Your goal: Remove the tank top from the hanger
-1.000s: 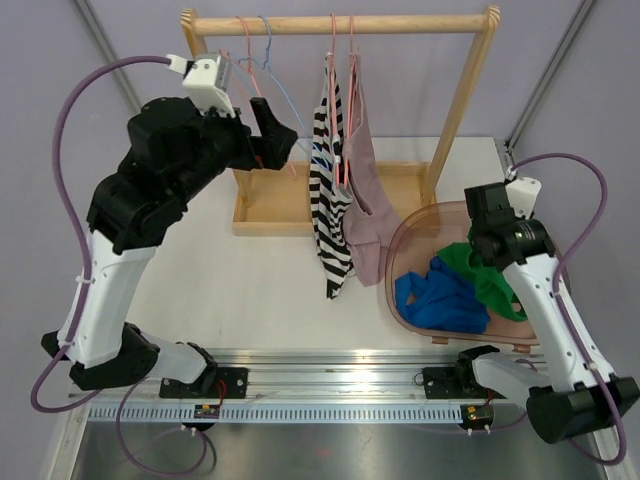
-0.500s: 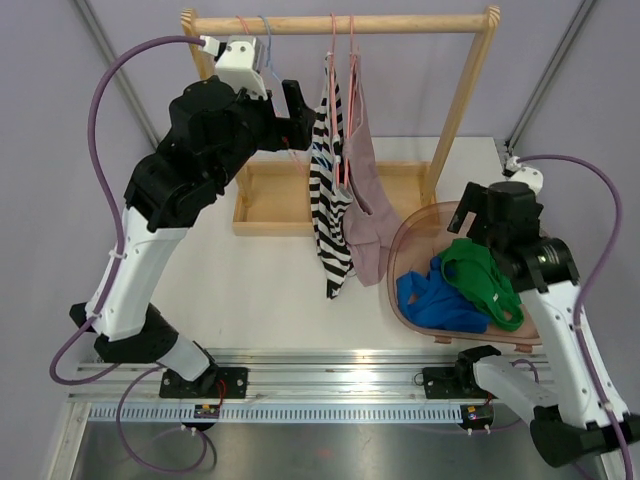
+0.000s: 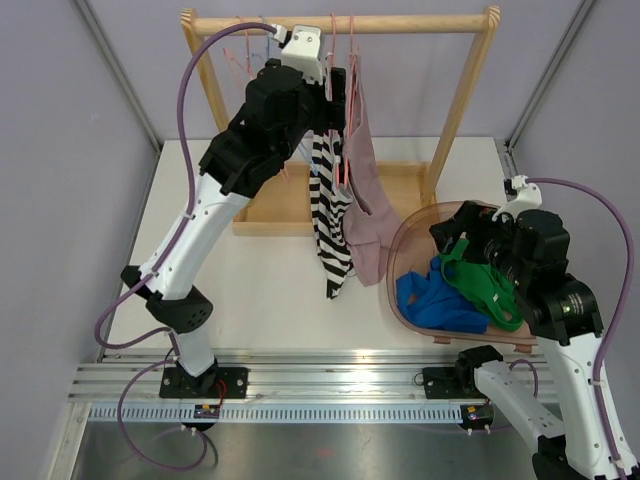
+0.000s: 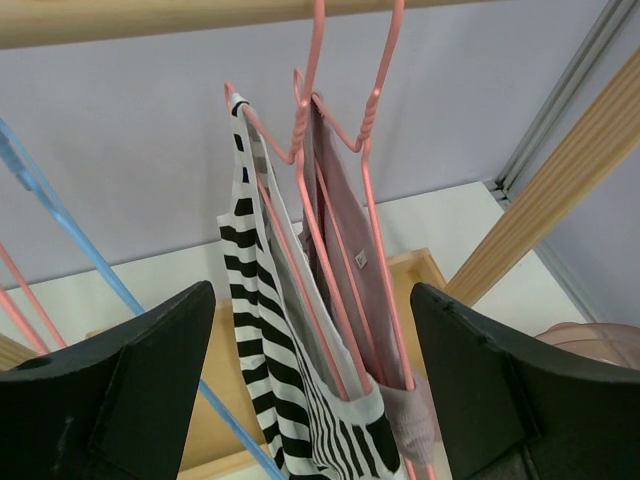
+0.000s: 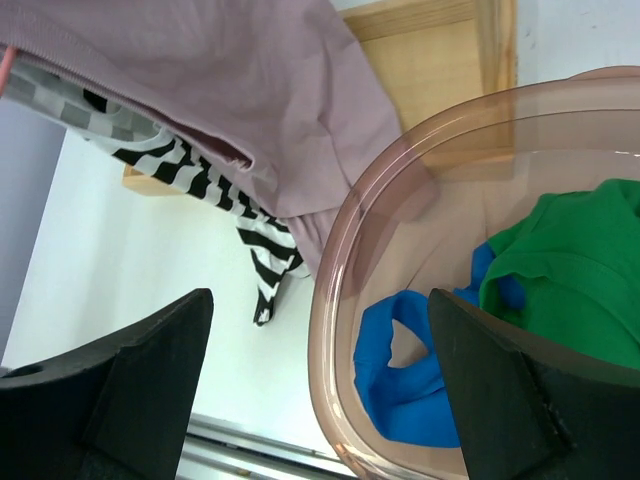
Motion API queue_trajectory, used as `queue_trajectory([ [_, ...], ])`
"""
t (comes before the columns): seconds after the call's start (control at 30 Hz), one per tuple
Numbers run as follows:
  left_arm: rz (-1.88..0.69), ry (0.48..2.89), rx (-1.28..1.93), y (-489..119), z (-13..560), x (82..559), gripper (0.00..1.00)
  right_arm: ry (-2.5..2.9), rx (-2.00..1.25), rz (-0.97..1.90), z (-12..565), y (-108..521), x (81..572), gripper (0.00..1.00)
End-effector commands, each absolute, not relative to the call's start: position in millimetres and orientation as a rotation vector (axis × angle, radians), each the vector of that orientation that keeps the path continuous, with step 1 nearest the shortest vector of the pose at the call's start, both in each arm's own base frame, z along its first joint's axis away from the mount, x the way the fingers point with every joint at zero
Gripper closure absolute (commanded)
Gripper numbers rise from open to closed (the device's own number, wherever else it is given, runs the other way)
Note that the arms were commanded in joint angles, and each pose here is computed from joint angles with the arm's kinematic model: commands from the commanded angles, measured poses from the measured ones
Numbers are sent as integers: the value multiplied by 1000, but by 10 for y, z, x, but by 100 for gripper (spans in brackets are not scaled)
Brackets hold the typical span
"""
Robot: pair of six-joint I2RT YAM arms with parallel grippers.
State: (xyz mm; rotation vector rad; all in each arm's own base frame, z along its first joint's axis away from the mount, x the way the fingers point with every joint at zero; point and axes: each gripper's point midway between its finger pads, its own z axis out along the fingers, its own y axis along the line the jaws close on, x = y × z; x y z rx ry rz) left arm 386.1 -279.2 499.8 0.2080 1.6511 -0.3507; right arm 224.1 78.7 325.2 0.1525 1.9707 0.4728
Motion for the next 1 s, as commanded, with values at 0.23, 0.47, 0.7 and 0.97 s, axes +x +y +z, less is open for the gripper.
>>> queue_trajectory([
  [0.23, -283, 1631, 148, -2818, 4901, 4226, 44, 1926, 69, 572, 3399, 914, 2057, 6],
  [0.47, -300, 1678, 154, -2882, 4692, 4344, 63, 1928, 54, 591, 3403, 950, 2050, 8],
  [0.7, -332, 1689, 143, -2846, 4678, 4372, 66, 1916, 47, 594, 3430, 948, 2023, 8],
  [0.97, -326, 1734, 153, -2868, 4498, 4445, 74, 1915, 43, 600, 3416, 956, 2010, 8],
])
